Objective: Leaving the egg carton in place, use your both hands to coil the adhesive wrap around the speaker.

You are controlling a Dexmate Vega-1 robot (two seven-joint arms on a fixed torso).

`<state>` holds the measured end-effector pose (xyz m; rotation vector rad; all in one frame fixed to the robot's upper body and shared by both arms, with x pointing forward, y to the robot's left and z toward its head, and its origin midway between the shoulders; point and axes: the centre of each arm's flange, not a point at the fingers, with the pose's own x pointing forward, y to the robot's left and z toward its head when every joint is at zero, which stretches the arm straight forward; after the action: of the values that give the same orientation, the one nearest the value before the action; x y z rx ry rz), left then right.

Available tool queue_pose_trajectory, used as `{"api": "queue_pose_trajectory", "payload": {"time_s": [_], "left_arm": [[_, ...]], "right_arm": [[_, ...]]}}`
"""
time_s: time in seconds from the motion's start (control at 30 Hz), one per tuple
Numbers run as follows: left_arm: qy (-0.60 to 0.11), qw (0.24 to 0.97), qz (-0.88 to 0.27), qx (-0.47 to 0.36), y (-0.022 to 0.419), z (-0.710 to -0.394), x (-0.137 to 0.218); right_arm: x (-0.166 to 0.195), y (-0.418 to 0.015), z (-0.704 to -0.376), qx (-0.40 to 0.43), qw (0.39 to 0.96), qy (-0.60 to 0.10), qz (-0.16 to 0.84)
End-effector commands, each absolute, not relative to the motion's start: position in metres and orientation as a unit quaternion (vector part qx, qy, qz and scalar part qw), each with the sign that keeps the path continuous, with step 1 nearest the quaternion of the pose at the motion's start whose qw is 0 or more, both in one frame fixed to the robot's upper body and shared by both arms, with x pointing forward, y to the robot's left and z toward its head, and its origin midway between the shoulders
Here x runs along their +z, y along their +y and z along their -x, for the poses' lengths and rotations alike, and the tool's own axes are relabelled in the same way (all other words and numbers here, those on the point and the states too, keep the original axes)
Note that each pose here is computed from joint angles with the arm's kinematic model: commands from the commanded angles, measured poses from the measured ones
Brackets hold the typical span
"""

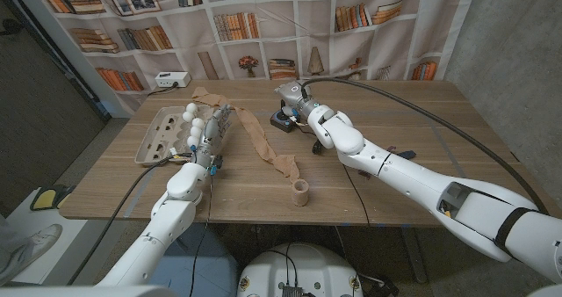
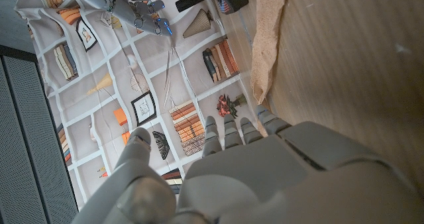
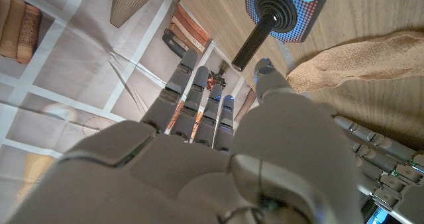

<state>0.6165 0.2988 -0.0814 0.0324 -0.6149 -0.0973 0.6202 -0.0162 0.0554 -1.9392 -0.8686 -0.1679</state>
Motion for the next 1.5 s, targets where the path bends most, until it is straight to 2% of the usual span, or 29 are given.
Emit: {"api": "queue_pose_trajectory", "payload": {"time_s": [0.03, 0.93, 1.27, 1.5], "left_arm": [[-0.299, 0.953, -0.014, -0.053, 0.296, -0.620, -0.083], [-0.298, 0.952, 0.003, -0.061, 0.296, -0.620, -0.081], [-0.297, 0.953, 0.005, -0.062, 0.294, -0.622, -0.083], [-0.297, 0.953, 0.010, -0.062, 0.294, -0.622, -0.085]], "right_arm": [[0.053, -0.012, -0.624, -0.079, 0.463, -0.352, 0.810], [0.044, -0.010, -0.633, -0.097, 0.409, -0.350, 0.837], [0.038, -0.002, -0.634, -0.111, 0.368, -0.355, 0.852], [0.037, -0.002, -0.638, -0.114, 0.364, -0.355, 0.853]]}}
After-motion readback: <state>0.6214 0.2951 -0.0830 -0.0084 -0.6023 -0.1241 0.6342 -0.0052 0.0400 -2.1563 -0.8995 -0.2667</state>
